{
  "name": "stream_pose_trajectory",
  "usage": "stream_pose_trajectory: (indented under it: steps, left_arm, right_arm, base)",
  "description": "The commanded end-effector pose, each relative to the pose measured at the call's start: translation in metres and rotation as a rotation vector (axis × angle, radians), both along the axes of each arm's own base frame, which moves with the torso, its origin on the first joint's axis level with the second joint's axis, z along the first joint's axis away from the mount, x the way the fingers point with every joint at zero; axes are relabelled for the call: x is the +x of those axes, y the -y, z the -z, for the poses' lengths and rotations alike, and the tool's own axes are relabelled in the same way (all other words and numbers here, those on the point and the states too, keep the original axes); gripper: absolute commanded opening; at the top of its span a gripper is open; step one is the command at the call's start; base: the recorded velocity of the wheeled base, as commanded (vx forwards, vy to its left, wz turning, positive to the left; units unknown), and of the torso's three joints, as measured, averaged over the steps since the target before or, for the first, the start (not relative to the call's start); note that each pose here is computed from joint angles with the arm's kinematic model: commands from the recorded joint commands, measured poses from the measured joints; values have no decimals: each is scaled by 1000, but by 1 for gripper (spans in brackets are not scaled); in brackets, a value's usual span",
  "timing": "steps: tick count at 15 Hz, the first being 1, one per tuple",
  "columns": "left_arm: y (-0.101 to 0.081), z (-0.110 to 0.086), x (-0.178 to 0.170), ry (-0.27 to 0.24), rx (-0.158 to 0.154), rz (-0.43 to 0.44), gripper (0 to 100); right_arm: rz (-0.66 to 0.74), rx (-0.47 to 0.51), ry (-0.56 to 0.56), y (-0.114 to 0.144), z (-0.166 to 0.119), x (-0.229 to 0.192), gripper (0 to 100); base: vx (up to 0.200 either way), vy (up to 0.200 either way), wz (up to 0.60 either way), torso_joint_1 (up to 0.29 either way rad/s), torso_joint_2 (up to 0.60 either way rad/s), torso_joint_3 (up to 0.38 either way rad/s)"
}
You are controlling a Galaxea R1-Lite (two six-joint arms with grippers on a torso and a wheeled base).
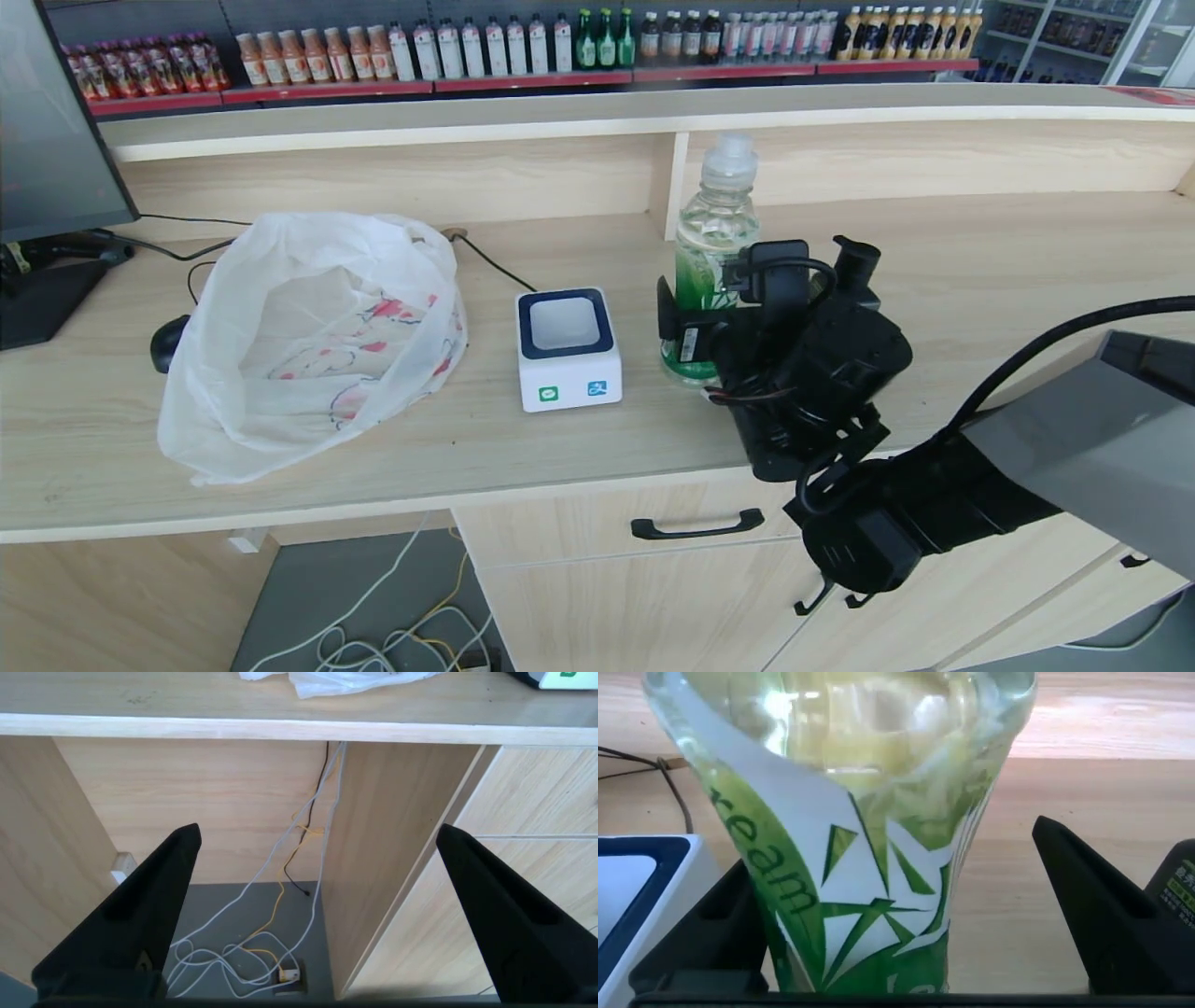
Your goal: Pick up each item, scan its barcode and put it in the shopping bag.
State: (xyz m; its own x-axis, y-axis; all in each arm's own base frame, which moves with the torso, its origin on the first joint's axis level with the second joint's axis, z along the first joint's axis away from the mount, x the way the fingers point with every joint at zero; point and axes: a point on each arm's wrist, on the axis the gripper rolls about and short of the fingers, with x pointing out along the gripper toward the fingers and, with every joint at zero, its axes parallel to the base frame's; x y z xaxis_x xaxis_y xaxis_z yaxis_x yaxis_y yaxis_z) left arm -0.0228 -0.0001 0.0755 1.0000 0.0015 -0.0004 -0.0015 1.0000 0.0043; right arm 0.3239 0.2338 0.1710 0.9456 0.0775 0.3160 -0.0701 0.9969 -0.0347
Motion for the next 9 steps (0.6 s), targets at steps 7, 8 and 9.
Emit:
stream_pose_trajectory:
  steps: [7,8,9]
  left_arm:
    - [0,0,0,0,0,0,100]
    - [0,0,0,0,0,0,100]
    - [0,0,0,0,0,0,100]
  right_arm:
    - [9,6,9,-1,2,8,100]
    - [10,6,9,-1,2,8,100]
    - [10,7,10,-1,2,8,100]
  base:
    - [0,0,0,0,0,0]
    - [0,0,0,0,0,0]
    - [0,0,0,0,0,0]
